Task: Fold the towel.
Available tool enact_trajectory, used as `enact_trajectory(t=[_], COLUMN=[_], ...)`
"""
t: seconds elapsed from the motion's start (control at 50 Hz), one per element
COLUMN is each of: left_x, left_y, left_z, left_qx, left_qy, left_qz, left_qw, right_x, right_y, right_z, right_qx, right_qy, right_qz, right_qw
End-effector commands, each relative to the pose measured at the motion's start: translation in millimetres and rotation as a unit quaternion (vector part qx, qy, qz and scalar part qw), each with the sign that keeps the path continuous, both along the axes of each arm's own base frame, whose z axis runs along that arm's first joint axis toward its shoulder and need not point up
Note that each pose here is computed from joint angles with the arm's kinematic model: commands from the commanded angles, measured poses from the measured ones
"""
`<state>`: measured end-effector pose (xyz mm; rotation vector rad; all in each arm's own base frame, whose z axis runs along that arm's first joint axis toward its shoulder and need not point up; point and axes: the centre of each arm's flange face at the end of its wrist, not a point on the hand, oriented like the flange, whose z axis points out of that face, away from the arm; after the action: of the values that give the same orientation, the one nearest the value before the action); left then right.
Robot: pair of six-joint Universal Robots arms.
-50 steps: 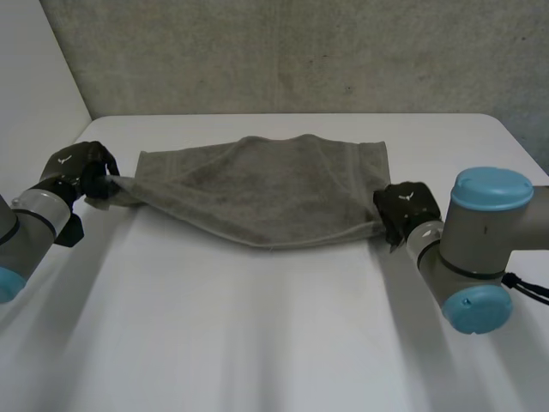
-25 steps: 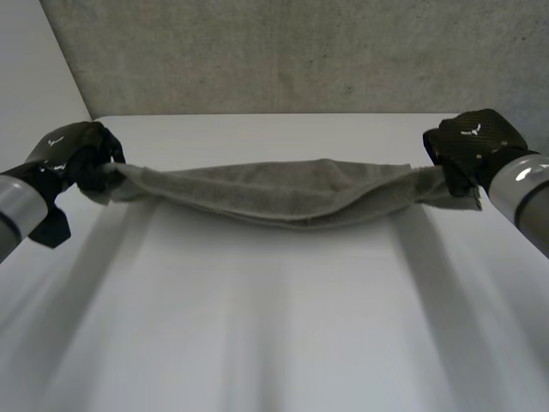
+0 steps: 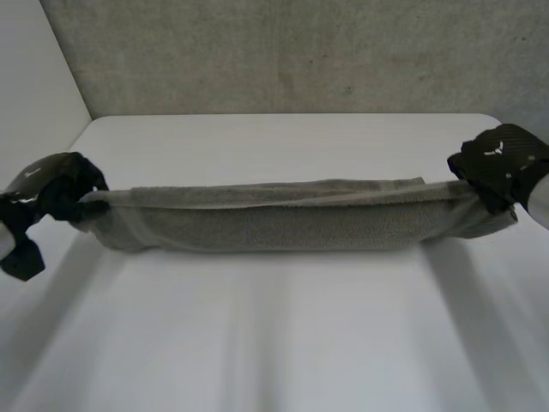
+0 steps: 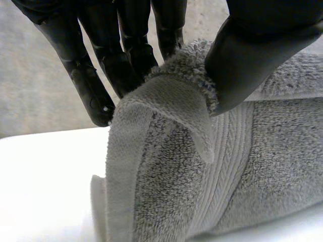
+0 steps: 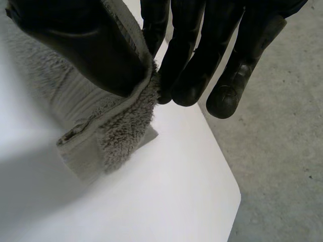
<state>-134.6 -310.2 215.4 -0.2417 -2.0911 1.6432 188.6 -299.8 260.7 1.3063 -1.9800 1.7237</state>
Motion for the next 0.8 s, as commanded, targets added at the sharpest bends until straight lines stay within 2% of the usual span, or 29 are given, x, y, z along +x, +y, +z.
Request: enact_trajectory(t=[0.02,0.16,0.32,0.6,0.8], left_x=[-32.4,-36.2,-41.2,-54.7,-55.7], left_y=[-30.6,-78.1,-106.8,-127.5,-136.4], left_z=[-16.7,-40.6,-56.9,-80.1,-86.0], left_qx=[0.008,0.009,0.006,0.001,-0.005], left_qy=[-0.003,-0.017,-0.023,-0.026,-0.026], left_qz=[-0.047,-0.008,0.009,0.006,0.006], left_qw=[0.999,1.0,1.0,1.0,1.0], right_x=[10.5,29.5,41.2,66.4,73.4], right_y=[-40.2,-77.0,-101.5,-118.9,-130.8], right_z=[-17.4,-36.5,-58.7,-101.4,-107.5], right_qx=[0.002,0.0,-0.001,-0.013,-0.049], right_qy=[-0.045,-0.052,-0.05,-0.051,-0.056], right_qz=[-0.009,-0.024,-0.03,-0.024,-0.037], right_qw=[0.999,0.998,0.998,0.998,0.997])
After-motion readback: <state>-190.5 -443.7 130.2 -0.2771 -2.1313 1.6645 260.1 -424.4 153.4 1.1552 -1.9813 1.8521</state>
